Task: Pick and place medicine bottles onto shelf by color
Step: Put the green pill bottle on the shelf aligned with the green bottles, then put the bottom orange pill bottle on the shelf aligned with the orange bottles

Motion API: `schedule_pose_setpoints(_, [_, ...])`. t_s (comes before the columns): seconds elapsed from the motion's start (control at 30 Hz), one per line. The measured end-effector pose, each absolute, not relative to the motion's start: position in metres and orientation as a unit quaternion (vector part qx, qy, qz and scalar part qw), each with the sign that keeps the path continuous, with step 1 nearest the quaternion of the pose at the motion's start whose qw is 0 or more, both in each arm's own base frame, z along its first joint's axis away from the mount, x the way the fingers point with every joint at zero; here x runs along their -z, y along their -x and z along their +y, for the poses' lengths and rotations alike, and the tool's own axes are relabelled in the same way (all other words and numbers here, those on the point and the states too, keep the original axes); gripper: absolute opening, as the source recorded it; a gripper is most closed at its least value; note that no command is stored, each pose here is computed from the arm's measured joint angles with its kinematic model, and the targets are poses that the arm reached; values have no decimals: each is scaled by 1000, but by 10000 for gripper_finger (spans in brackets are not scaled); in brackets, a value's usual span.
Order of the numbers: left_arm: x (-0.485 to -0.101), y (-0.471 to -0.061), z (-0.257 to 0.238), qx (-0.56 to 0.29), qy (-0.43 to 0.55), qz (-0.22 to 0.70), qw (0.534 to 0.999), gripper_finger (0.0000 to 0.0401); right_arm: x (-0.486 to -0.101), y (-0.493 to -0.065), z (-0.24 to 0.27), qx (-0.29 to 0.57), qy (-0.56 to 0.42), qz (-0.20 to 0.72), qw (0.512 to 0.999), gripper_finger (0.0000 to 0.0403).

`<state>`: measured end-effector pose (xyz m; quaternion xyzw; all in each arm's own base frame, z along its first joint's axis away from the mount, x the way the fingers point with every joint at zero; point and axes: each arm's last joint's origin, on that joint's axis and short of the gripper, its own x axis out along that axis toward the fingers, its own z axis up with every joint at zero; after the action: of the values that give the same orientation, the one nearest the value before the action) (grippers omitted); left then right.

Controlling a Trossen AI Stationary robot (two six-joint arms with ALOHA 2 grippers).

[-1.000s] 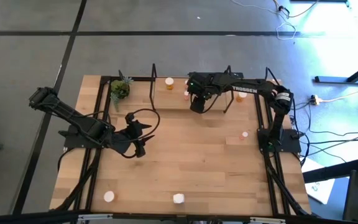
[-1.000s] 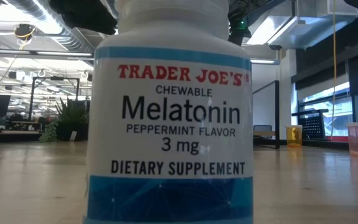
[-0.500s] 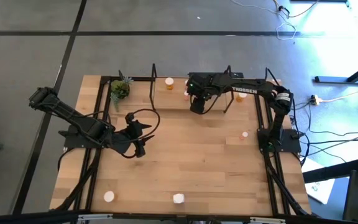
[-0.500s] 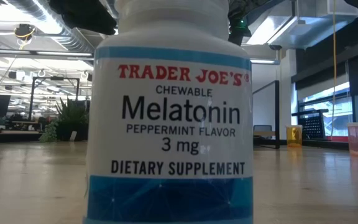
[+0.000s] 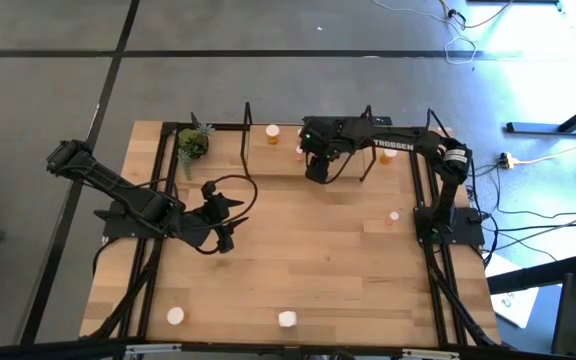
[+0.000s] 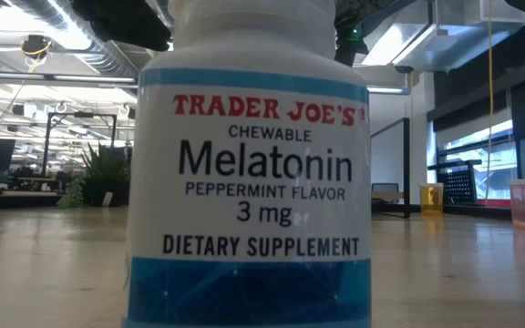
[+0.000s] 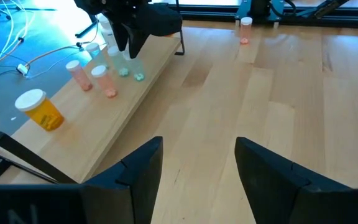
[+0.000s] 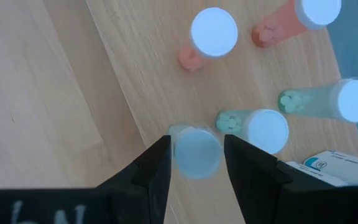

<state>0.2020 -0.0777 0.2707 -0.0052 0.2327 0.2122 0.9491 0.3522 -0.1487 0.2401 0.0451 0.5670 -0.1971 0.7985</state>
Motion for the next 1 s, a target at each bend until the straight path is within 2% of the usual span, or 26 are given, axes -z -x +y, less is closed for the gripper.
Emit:
schedule_pose_setpoints(0.27, [-271, -202, -78, -212, 5, 233, 949, 195, -261, -358, -151, 202, -42, 545, 812, 152])
schedule_pose_setpoints(0.43, [-271, -202, -78, -212, 5, 233, 949, 195, -276, -356, -140, 192, -39, 561, 804, 152])
schedule_pose_setpoints(0.73, [-269, -201, -77, -213, 0, 240, 947, 195, -331, -332, -58, 174, -11, 526, 833, 152])
schedule_pose_setpoints(1.0, [-269, -201, -77, -212, 1, 241, 947, 195, -359, -297, 16, 141, -51, 520, 841, 152])
